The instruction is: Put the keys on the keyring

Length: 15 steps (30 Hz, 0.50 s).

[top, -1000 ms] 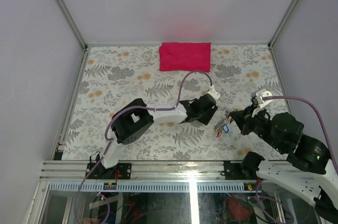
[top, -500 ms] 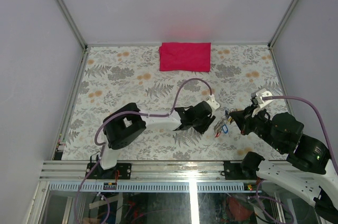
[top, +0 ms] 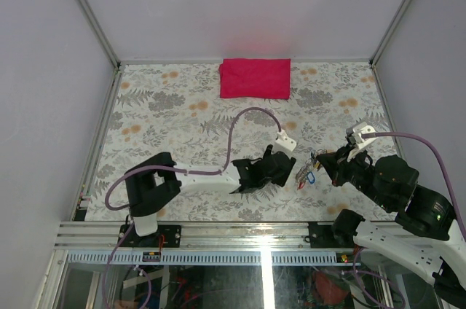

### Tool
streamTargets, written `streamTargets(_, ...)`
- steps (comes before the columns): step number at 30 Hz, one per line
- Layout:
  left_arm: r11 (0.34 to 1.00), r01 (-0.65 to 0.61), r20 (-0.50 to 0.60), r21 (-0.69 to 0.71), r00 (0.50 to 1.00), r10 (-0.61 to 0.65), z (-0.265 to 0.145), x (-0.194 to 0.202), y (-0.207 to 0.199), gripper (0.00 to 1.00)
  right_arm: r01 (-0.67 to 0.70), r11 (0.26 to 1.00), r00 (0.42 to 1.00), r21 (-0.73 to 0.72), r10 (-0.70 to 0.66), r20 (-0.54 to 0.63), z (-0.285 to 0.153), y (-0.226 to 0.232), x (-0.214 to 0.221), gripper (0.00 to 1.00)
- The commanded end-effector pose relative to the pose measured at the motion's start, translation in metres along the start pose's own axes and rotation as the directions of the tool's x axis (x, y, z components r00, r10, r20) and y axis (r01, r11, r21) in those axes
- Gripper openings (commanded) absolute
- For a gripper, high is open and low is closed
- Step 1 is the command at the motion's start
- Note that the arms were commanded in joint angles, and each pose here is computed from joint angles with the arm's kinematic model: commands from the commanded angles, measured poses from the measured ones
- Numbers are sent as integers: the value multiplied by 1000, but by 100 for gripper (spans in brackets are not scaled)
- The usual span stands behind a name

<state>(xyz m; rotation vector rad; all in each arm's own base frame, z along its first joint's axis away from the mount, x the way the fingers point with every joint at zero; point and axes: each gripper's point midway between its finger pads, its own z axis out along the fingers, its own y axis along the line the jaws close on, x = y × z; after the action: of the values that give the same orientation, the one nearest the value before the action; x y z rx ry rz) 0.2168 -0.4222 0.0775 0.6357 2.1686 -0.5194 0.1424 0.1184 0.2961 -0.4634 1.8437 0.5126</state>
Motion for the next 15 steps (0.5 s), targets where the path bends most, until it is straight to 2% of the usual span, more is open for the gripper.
streamTargets(1,980,93,73,-175,994,-81,13,-8,2,51,-21,1000,997,-23,22,69,2,6,-20,0)
streamTargets(7,960,148,79,-237,988,-132,21,0,-6,52,-21,1000,997,-23,22,77,-2,4,-19,0)
streamTargets(15,948,141,37,-285,990,-136,27,18,1,49,-25,999,996,-22,27,81,-6,3,-18,0)
